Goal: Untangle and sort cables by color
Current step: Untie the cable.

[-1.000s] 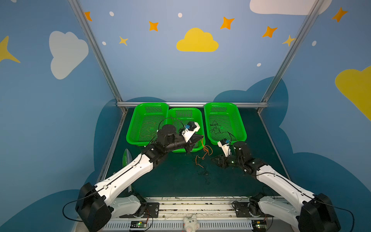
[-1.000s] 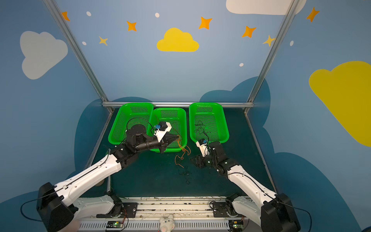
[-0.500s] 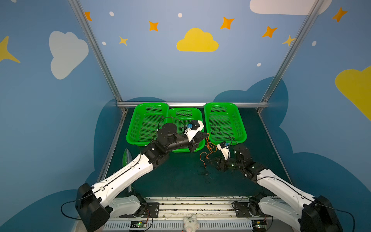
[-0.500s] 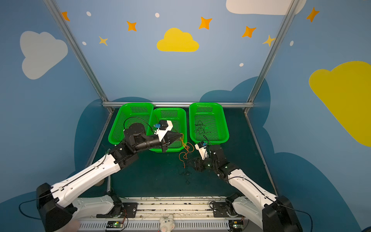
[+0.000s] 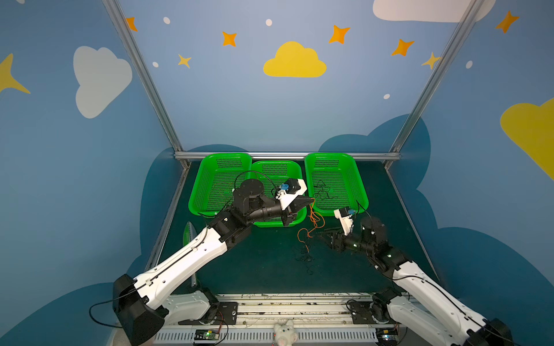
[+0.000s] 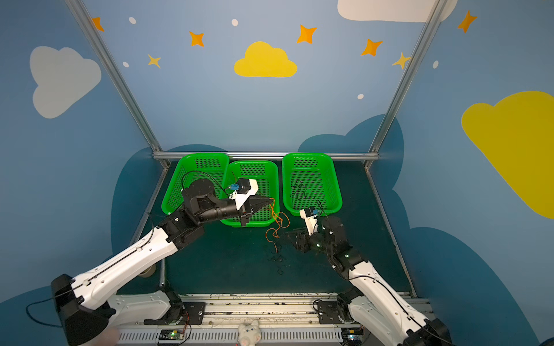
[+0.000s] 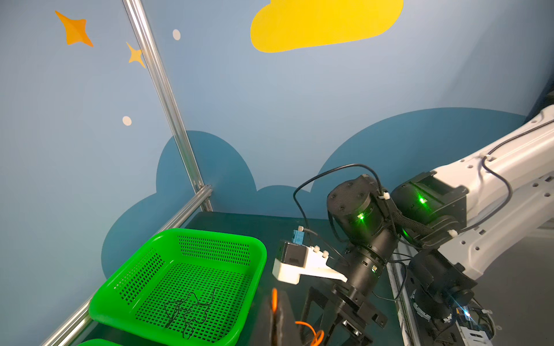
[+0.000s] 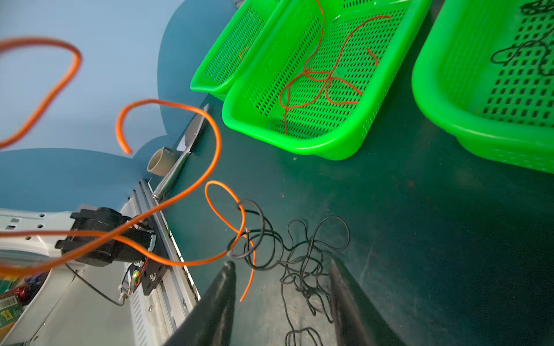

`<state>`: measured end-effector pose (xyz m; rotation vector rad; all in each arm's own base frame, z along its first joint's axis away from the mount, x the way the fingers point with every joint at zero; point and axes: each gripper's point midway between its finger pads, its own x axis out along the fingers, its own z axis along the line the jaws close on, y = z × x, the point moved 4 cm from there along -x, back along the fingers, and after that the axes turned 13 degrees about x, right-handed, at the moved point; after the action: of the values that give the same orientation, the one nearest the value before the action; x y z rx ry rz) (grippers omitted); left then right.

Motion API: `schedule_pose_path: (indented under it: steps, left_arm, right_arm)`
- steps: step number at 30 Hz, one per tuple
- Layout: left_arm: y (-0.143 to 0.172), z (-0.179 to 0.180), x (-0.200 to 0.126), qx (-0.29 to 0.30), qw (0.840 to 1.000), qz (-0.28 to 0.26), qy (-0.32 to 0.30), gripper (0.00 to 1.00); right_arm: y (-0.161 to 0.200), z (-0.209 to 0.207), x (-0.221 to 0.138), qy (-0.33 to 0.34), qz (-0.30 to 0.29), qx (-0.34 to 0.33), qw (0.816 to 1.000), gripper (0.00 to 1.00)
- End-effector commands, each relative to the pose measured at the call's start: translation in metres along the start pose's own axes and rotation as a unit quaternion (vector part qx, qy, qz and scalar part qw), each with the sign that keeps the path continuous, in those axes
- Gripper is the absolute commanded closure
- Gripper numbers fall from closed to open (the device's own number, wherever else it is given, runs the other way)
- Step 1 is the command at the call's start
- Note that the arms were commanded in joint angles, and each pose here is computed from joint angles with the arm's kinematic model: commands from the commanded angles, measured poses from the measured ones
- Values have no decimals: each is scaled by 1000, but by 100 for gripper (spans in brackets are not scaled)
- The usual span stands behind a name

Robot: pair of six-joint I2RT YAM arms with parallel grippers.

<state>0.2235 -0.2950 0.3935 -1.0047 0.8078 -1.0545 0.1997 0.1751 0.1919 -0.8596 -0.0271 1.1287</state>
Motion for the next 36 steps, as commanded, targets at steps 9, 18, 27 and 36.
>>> schedule_pose_path:
  steps: [9,18,27,36]
  left_arm:
    - [-2,3,9,0,1000,-13,25,97]
    - [-3,5,14,-2,999,-19,30,97]
    - [-3,7,19,-3,999,-16,33,97]
    - [-16,18,17,12,1000,-22,16,97]
  right_arm:
    - [-11,8,1,-39,-6,50,998,45]
    - [0,2,22,-50,72,87,992,55]
    - [-8,1,31,-51,75,92,992,82]
    - [6,-36,43,38,96,122,987,100]
